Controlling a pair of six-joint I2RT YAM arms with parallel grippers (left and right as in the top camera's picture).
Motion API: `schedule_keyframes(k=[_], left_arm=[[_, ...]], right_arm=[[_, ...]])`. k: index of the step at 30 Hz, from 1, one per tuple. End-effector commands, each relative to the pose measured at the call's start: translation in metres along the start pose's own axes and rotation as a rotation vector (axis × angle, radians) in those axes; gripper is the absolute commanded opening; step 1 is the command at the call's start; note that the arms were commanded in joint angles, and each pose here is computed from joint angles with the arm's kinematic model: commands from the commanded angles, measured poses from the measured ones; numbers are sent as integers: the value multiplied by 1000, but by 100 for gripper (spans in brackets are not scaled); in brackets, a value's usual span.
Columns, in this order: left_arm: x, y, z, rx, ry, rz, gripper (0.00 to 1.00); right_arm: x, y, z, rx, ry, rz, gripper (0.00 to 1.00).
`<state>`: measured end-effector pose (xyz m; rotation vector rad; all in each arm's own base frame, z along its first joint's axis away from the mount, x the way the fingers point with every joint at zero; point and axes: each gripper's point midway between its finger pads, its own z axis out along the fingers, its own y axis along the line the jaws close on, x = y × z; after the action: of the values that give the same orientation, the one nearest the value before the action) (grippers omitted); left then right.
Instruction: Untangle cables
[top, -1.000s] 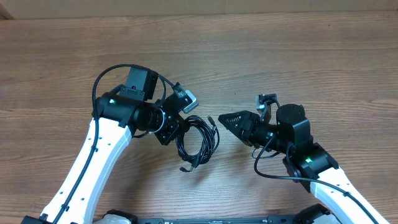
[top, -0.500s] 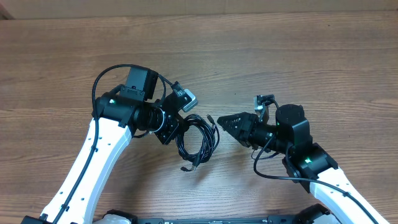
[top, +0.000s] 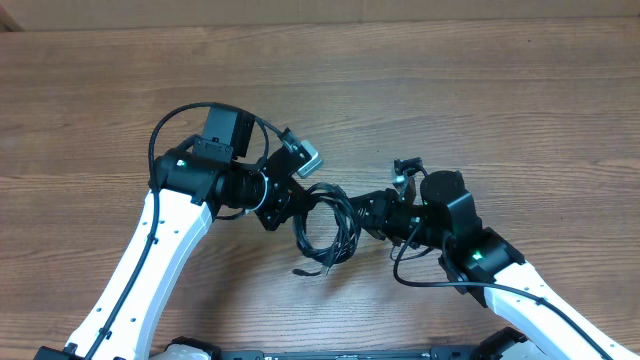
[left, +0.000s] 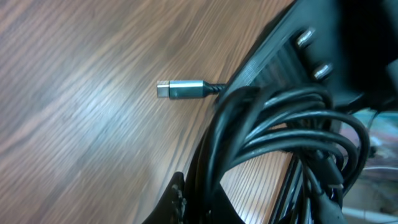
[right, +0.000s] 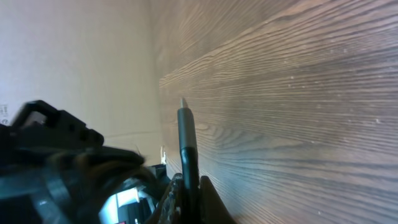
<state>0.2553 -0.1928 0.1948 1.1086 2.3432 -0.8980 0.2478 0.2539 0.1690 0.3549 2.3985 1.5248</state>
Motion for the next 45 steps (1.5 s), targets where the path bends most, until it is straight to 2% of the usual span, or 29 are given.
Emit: schedule_keyframes(k=[1, 6, 11, 14, 20, 23, 25, 31, 33, 35, 38, 45], left_arm=[[-23, -23, -4, 143, -104, -31, 4], [-22, -16, -3, 101, -93, -48, 4], [-27, 1, -2, 15, -100, -130, 4], [-27, 26, -4, -118, -100, -245, 4], [-19, 82, -20, -441, -162, -632, 4], [-16, 87, -23, -477, -174, -686, 4], [-16, 87, -23, -478, -171, -684, 4], [-10, 90, -25, -507, -160, -702, 4], [-1, 98, -30, -575, -150, -748, 4], [11, 106, -37, -661, -140, -813, 4], [24, 112, -45, -738, -135, -899, 4], [25, 112, -45, -741, -192, -1053, 4]], right_arm=[[12, 18, 7, -61, 64, -40, 4], [18, 50, 8, -185, 74, -132, 4], [24, 49, 10, -179, 96, -131, 4], [27, 41, 11, -147, 109, -117, 4], [36, 35, 10, -132, 155, -101, 4], [36, 35, 10, -134, 152, -140, 21], [33, 34, 10, -130, 137, -181, 44], [6, -1, 8, 20, 21, -137, 76], [1, -10, 6, 53, 6, -114, 84], [-1, -14, 5, 66, 4, -102, 100], [-1, -15, 5, 70, 5, -99, 100], [-1, -15, 5, 69, 5, -94, 100]])
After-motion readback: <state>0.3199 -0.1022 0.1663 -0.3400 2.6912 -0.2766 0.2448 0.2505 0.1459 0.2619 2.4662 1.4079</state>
